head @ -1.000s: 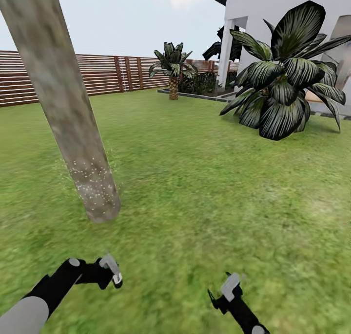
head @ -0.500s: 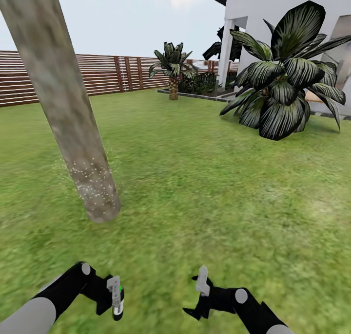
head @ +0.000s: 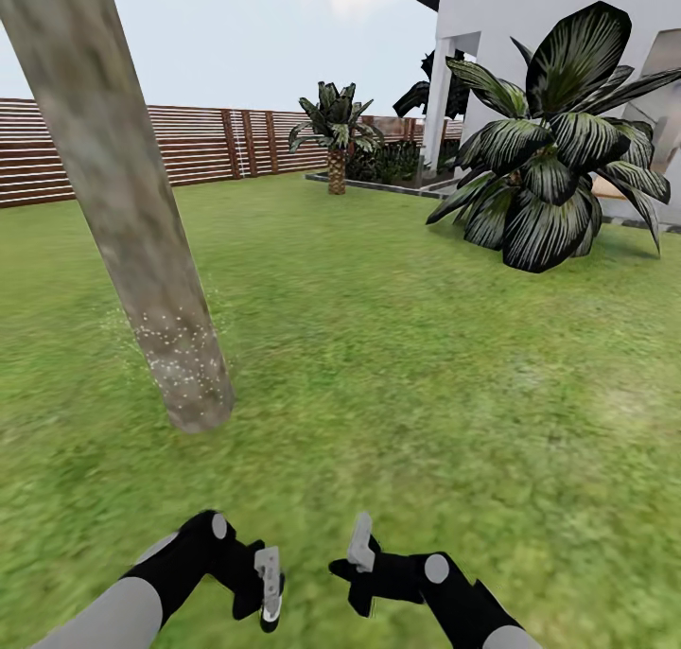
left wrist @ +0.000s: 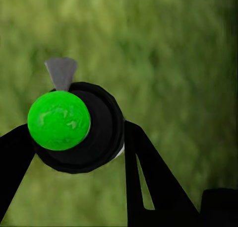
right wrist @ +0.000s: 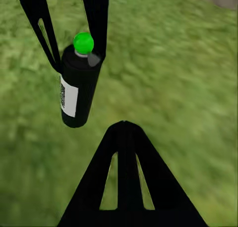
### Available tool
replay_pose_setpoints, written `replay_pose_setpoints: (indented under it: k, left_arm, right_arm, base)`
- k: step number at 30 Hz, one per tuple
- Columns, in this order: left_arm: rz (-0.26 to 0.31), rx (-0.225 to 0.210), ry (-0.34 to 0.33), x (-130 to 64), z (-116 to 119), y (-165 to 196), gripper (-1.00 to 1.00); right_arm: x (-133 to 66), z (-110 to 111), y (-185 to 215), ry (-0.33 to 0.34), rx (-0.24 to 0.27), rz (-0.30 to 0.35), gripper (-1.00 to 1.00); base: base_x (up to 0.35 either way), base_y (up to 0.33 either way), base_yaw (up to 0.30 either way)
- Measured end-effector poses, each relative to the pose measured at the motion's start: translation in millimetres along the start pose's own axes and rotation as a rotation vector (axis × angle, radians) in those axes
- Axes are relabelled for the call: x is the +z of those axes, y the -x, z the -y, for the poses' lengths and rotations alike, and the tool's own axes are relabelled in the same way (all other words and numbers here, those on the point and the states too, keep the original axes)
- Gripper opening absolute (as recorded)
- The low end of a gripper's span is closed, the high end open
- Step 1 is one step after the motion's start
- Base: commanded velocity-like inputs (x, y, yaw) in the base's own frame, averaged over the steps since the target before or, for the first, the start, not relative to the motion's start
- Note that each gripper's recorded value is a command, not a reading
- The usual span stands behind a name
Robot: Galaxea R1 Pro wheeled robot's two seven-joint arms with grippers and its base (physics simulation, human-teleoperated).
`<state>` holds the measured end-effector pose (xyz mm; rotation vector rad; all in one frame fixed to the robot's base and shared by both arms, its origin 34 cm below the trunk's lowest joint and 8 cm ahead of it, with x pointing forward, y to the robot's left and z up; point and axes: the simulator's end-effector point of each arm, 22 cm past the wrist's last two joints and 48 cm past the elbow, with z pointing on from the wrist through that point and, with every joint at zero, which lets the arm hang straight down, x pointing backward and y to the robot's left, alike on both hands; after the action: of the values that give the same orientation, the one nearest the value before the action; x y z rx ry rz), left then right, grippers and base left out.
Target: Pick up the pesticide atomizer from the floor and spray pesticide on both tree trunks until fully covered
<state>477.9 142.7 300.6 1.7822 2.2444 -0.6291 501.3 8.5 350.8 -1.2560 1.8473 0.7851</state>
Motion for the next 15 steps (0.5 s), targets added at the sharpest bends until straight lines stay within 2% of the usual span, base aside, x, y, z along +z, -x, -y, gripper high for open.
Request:
replay_pose_setpoints:
  k: [4,15]
  left_arm:
    - [0.009,0.006,0.005,2.3,-0.2,8.9,-1.00]
    - [0.054,0.032,-0.019,14.8,12.1,45.8,-1.00]
  right_arm:
    - [7.1,-5.3,9.9,0.008,0.000,0.017,-1.00]
    - [7.0,-1.9,14.9,0.001,-0.010,0.025,-1.00]
  base:
    - [0.000,0.000,0.000]
    - [0.000,0.000,0.000]
